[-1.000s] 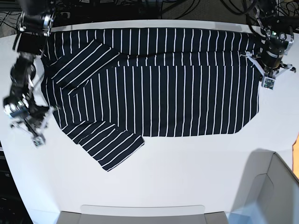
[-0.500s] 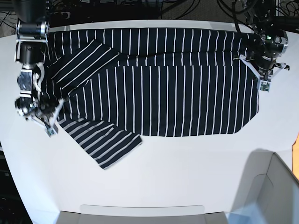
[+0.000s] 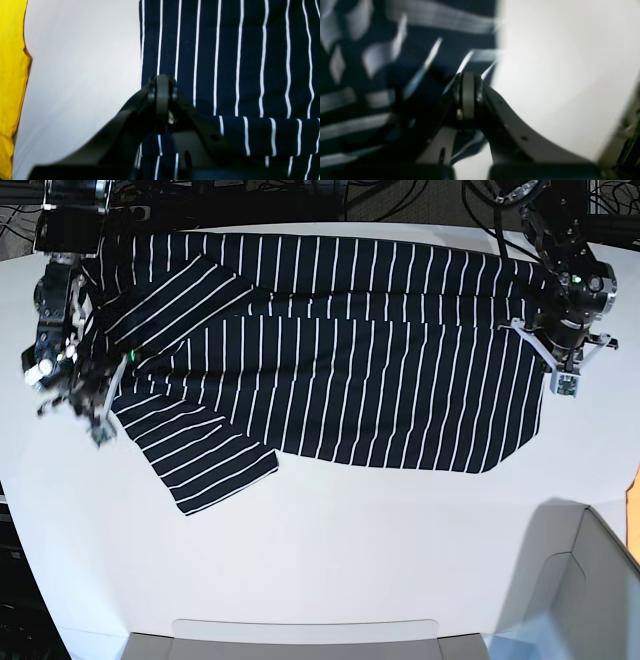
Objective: Fold the T-shirt properly
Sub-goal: 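Move both grippers to the folded edge and grasp it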
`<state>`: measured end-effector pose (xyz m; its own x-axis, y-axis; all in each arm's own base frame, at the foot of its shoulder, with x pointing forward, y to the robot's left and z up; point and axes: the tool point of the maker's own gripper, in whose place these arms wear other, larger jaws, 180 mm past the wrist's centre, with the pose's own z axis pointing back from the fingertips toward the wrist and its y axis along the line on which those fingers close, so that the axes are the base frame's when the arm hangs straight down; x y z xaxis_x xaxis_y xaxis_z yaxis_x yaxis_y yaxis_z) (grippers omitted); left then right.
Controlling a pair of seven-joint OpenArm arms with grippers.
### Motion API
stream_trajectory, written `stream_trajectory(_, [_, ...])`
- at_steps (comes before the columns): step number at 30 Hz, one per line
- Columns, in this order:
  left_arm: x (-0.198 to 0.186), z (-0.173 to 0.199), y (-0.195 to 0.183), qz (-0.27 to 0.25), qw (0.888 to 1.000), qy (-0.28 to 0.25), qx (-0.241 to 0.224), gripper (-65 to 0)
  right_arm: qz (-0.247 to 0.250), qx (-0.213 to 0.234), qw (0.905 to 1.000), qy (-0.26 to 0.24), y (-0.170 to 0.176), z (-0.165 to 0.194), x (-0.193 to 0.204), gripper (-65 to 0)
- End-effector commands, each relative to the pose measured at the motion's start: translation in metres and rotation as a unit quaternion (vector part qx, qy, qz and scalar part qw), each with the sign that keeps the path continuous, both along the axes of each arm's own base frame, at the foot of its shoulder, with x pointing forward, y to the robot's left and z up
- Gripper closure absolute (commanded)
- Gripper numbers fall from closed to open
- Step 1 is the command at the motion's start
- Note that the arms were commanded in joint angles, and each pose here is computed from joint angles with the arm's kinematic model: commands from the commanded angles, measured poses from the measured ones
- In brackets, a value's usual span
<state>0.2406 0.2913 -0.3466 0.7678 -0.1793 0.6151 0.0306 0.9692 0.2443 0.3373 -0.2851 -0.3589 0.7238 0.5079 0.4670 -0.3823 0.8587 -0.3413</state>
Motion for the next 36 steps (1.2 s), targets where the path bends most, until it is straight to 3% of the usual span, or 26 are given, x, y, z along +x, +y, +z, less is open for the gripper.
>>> stream_trajectory(1, [0.006,0.010,0.002,-0.002,1.000,-0.020,0.006,0.0,0.000,-0.013,0.9987,-0.049,-0.009,0.034,0.025,0.0])
stream_trajectory(3, [0.006,0.010,0.002,-0.002,1.000,-0.019,0.007,0.0,-0.004,-0.011,0.9974,-0.071,-0.012,0.052,0.045,0.0])
stream_trajectory(5, [0.006,0.010,0.002,-0.002,1.000,-0.020,0.006,0.0,-0.015,-0.002,0.9966,-0.081,-0.017,0.063,0.064,-6.3])
stream_trajectory(8, [0.006,0.010,0.002,-0.002,1.000,-0.020,0.006,0.0,-0.018,0.013,0.9981,-0.058,-0.016,0.058,0.092,-13.7])
stream_trajectory(10, [0.006,0.010,0.002,-0.002,1.000,-0.020,0.005,0.0,-0.017,0.035,0.9983,-0.044,-0.013,0.048,0.108,-15.3])
stream_trajectory(14, [0.012,0.008,-0.012,-0.026,1.000,-0.018,0.001,0.0,-0.014,0.105,0.9940,-0.029,0.006,0.018,0.131,-15.7])
stream_trajectory(17, [0.016,0.006,-0.021,-0.039,0.999,-0.017,-0.001,0.0,-0.013,0.151,0.9877,-0.039,0.024,0.018,0.139,-15.6])
stream_trajectory(21, [0.020,0.004,-0.034,-0.058,0.998,-0.015,-0.006,0.0,-0.007,0.173,0.9838,-0.048,0.041,0.016,0.144,-15.6])
stream_trajectory(26, [0.021,0.003,-0.040,-0.067,0.998,-0.014,-0.008,0.0,-0.028,0.193,0.9803,-0.032,0.035,-0.009,0.135,-15.7])
stream_trajectory(30, [0.022,0.004,-0.040,-0.067,0.998,-0.015,-0.008,0.0,-0.035,0.214,0.9748,-0.050,0.034,-0.017,0.136,-15.7])
stream_trajectory(36, [0.031,0.010,-0.040,-0.067,0.997,-0.027,-0.007,0.0,-0.036,0.216,0.9745,-0.050,0.034,-0.019,0.135,-15.7])
